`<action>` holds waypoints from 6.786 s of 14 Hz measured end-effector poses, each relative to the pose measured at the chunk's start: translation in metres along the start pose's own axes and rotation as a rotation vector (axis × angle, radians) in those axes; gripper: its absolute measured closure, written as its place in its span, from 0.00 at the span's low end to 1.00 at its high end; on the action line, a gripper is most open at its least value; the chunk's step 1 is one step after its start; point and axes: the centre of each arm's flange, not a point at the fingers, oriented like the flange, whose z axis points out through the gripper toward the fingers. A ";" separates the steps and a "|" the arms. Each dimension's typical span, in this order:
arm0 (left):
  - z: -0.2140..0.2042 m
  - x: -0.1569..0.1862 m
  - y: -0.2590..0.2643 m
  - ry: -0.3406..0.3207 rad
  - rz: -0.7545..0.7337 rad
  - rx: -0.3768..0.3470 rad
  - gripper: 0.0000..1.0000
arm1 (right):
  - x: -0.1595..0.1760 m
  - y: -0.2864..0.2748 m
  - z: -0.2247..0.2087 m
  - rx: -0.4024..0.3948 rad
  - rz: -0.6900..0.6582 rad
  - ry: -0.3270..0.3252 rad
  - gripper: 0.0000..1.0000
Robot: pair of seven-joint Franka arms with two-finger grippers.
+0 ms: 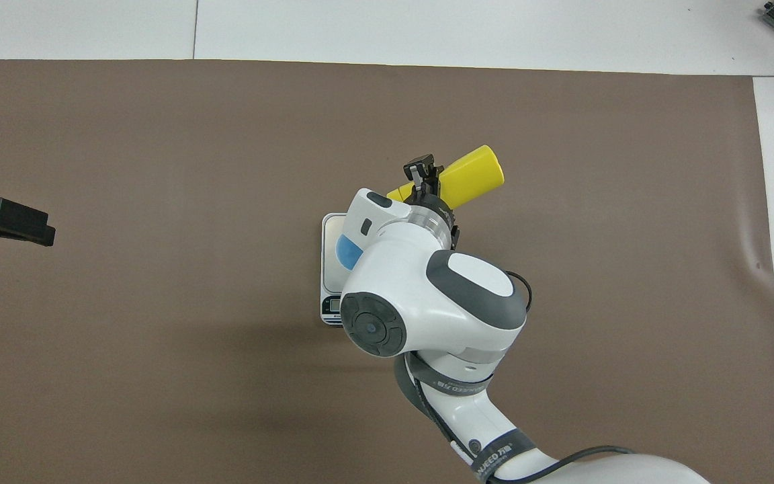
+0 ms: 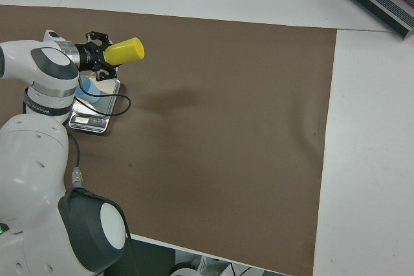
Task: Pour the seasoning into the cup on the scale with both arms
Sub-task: 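Tilt the yellow bottle over the blue cup with the right gripper, then turn the bottle upright and carry it back with the right gripper, then lower the yellow bottle onto the table and open the right gripper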
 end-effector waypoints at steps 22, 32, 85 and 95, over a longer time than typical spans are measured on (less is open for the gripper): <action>0.000 0.000 -0.001 0.000 -0.002 0.000 0.00 | 0.050 -0.015 0.006 -0.044 -0.121 -0.204 0.47; 0.000 0.000 -0.001 0.000 -0.002 0.000 0.00 | 0.056 -0.016 0.008 -0.058 -0.131 -0.180 0.47; 0.000 0.000 -0.001 0.000 -0.002 0.000 0.00 | -0.351 -0.117 0.148 0.365 0.873 1.048 0.47; 0.000 0.000 -0.001 0.000 -0.002 0.000 0.00 | -0.345 -0.188 0.202 0.358 0.977 1.247 0.47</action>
